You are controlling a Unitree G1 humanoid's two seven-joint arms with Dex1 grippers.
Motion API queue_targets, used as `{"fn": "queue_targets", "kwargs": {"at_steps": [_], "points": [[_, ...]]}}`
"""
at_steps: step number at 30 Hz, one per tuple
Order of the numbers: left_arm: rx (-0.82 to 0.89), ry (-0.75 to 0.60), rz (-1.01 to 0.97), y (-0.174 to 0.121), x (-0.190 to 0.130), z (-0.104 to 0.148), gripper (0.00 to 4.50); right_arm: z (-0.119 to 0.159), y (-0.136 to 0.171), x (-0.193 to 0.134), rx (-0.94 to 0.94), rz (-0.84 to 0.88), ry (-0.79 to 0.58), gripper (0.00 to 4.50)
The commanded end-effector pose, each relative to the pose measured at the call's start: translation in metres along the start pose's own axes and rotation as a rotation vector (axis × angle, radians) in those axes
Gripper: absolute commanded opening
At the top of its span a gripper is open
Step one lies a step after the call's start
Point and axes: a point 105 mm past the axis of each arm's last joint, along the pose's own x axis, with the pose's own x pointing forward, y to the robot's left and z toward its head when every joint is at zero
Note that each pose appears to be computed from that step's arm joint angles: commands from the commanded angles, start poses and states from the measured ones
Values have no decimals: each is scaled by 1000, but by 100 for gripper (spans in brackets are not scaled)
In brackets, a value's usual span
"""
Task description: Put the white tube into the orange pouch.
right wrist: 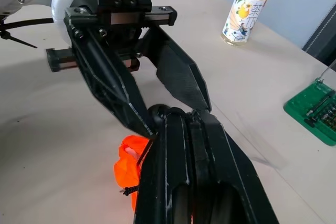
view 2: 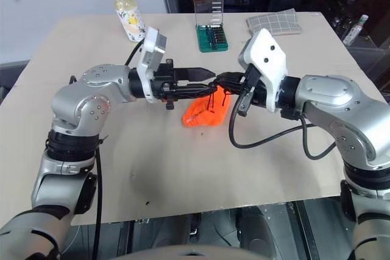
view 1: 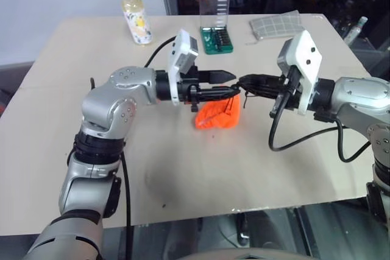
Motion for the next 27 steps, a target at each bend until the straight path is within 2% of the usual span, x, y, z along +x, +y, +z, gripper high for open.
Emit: {"fn": "queue_targets", "kwargs": {"at_steps": [1,2,7,14,17,25,27], "points": [[43,-16,-35,-8,2,11,41,9,5,-3,-38,3,-28,0],[43,-10,-37,-8,2,9,20,9,5,-3,-37,2,-30,0],[24,20,-20,-6,3,-5,20,12,2,-4,-24,-19,-54,0],[-70,201,84,-4,-14,-90,20,34,-23,-14,66,-155,-210,0],[-86,240,142,-1,-21,-114,20,39,-34,-24,90,-218,-245,0],[-56,255,258,14,-31,-130,20,30,-55,-50,132,-353,-230,0],[-39,250,265,15,-31,-131,20,11,-52,-55,174,-373,-191,0]]}}
